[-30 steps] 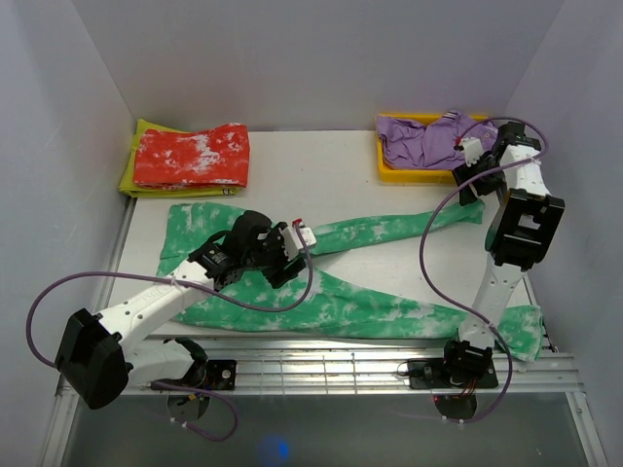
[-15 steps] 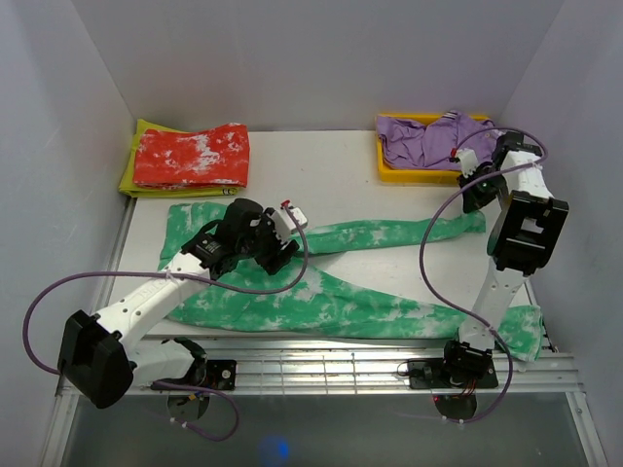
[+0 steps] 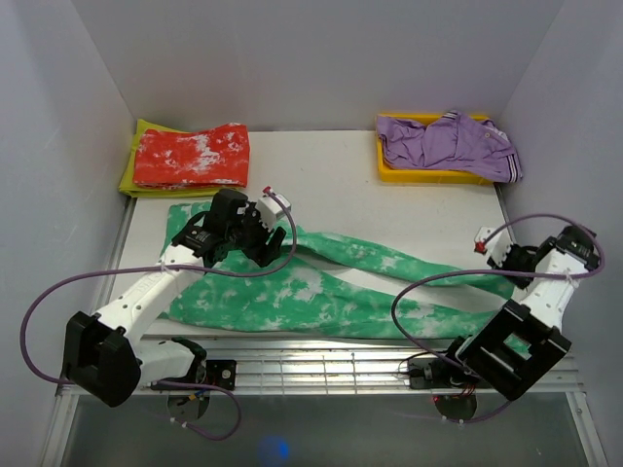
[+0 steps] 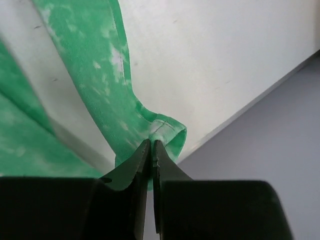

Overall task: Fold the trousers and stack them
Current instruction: Flatten the trousers out

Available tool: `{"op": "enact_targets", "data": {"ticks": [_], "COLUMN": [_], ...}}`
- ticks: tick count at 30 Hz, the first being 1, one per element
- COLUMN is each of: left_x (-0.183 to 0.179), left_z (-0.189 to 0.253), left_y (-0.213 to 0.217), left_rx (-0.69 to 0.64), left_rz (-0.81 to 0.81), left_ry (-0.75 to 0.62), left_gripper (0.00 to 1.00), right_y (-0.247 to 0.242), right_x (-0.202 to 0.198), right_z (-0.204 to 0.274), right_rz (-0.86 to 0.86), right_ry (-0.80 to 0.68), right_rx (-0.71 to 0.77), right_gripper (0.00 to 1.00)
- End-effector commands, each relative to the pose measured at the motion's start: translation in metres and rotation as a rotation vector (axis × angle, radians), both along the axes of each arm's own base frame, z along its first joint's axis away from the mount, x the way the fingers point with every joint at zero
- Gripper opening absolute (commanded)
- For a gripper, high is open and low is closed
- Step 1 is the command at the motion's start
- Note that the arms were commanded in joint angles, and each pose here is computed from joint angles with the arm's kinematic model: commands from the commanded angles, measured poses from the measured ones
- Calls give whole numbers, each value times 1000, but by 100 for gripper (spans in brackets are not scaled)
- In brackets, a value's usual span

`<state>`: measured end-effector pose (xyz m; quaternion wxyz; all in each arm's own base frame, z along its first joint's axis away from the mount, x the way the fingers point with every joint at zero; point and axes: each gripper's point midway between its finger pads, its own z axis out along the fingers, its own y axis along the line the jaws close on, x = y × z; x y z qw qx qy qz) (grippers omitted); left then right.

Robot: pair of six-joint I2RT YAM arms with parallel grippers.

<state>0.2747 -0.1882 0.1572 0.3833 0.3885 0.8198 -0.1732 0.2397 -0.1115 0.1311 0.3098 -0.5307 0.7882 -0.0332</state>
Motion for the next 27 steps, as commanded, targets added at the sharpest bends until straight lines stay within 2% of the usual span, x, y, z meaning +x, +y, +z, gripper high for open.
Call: {"op": "enact_targets", "data": {"ticks": [1,5,9,13,17,19,21,24,25,27], "left_x": [-1,9,36,53,53,52,46,38,36,35], "left_z": [9,13,28,1,-30,-40,-45,-48,-51,-57], "left_y": [-5,-17,-36,-49,-50,-48,-50,-50,-49,-48], "left_rx": [-49,-75,-85,-19,40,61,59,51,52,61], "left_rz": [-15,-46,-99,-174,-223,-223,-255,-281,-282,-277], "left_ry": [18,19,-9,25,98,120,144,166,175,187], "left_gripper": [71,74,76,78,78,75,71,57,44,29], "right_y": [-16,-24,-31,-32,-36,-40,-43,-50,-51,-55], "right_x": [-3,-11,4,11,18,22,27,36,38,49], "right_z": [-7,-16,5,17,27,32,37,44,45,53], "right_rz": [277,252,216,215,211,193,184,167,163,165], "right_ry": [-208,-206,-256,-279,-310,-319,-333,-364,-372,-409], "right_rx": [-201,-184,-144,-118,-125,-115,-107,-116,-116,-125], "right_gripper": [8,8,8,8,8,8,8,8,8,8]}}
